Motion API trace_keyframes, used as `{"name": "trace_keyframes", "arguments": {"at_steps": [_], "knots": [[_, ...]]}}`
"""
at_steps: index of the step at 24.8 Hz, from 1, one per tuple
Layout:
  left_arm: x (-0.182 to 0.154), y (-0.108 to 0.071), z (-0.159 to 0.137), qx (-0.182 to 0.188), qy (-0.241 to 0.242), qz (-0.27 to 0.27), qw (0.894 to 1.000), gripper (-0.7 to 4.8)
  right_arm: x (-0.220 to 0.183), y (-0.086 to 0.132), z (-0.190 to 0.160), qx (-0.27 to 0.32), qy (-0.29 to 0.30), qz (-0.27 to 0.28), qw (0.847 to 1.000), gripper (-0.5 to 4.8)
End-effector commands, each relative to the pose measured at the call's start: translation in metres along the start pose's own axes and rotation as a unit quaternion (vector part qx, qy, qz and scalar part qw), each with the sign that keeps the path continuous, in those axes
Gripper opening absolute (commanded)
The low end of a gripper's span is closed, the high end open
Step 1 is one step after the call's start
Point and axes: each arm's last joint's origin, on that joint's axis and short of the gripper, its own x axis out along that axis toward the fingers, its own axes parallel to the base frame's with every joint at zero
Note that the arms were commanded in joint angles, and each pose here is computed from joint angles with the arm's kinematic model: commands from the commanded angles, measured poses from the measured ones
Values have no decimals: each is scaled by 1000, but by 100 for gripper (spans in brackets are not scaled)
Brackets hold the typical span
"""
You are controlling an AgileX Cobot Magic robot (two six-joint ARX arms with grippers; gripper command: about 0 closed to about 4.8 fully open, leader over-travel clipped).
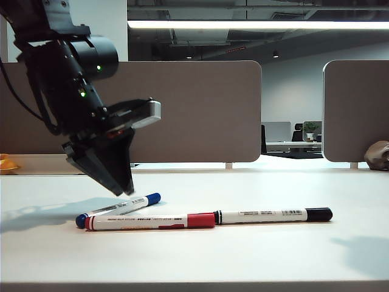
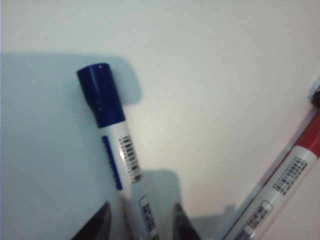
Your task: Pick up the markers one by one and line them up horizontally in a straight line on the table.
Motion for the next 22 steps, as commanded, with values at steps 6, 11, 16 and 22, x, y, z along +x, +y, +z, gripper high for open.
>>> {"name": "trace_keyframes", "arguments": {"at_steps": [6, 11, 16, 22], "knots": [[11, 2, 0, 1, 19, 17, 1000, 160, -7, 0, 1, 7, -15, -4, 1000, -7], [15, 3, -2, -1, 29, 25, 999, 149, -9, 0, 0, 7, -19, -5, 1000, -7], [19, 4, -3, -3, 37, 25, 999, 146, -9, 0, 0, 8, -19, -5, 1000, -7], [19, 6, -8, 16, 72, 52, 996, 80, -9, 0, 0, 8, -18, -5, 1000, -7]]}}
